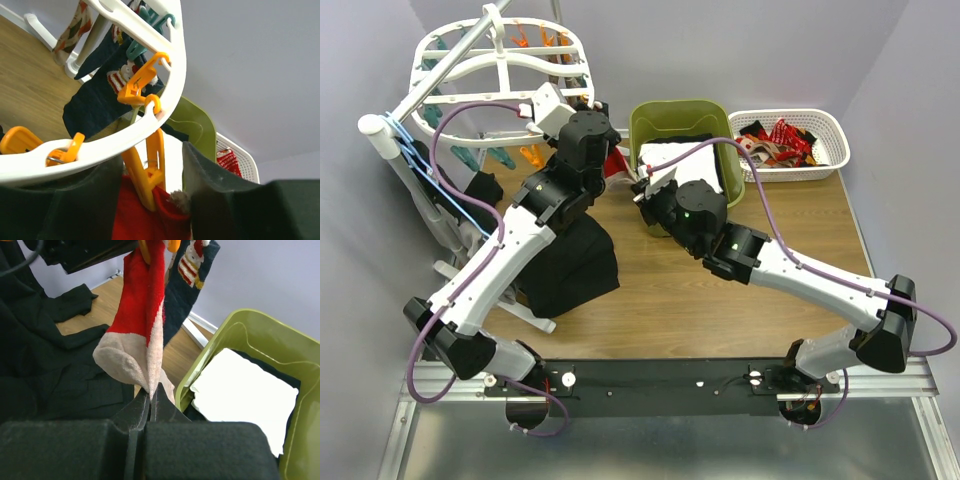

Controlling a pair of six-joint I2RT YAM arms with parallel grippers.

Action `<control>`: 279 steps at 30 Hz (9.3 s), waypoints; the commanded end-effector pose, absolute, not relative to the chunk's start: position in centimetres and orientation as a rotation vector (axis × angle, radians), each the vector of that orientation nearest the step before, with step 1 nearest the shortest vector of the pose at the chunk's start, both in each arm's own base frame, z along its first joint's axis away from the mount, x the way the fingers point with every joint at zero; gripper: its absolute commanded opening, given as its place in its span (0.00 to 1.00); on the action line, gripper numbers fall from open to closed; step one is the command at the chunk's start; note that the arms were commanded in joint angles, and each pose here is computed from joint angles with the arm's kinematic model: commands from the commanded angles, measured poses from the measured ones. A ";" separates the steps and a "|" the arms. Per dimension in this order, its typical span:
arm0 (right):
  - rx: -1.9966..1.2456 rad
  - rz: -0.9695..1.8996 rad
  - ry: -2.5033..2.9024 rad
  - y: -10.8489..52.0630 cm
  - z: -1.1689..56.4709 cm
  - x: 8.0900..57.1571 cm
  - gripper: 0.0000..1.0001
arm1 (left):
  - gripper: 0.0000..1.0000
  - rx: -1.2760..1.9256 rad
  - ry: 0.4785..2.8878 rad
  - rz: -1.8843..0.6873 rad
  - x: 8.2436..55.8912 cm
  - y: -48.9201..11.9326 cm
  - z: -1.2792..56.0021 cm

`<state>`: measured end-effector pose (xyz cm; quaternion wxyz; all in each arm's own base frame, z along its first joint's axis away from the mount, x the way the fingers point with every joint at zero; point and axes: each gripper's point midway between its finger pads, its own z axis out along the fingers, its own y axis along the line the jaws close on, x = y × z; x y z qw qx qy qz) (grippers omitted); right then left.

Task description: Remove the socks clipped to the hanger

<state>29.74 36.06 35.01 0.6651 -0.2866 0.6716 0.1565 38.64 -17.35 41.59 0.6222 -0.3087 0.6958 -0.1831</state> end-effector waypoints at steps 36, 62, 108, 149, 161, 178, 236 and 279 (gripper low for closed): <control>-0.454 0.239 1.591 31.2 31.6 30.3 0.01 | 0.00 -0.455 1.432 -0.507 36.5 -16.9 46.6; -0.608 0.303 1.490 32.1 35.1 28.8 0.01 | 0.39 -0.652 1.532 -0.609 39.4 -14.1 42.4; 0.285 -0.104 2.039 -5.0 23.2 61.3 0.22 | 0.00 0.357 1.405 -1.125 32.1 -22.6 44.5; -0.778 0.915 1.489 38.9 33.2 40.4 0.96 | 0.00 0.315 1.417 -1.146 30.6 -20.1 44.8; -0.705 0.874 1.481 40.9 33.0 44.3 0.56 | 0.00 0.323 1.418 -1.133 30.1 -19.8 44.9; -0.671 0.885 1.470 41.0 38.2 43.0 0.01 | 0.05 0.200 1.497 -1.050 31.7 -17.9 42.1; -0.722 0.580 1.564 43.7 37.9 32.7 0.01 | 0.65 -0.519 1.592 -0.462 33.7 -12.1 45.1; -1.039 1.177 1.503 43.9 42.5 25.2 0.01 | 0.77 -0.446 1.424 -0.868 32.9 -12.2 47.3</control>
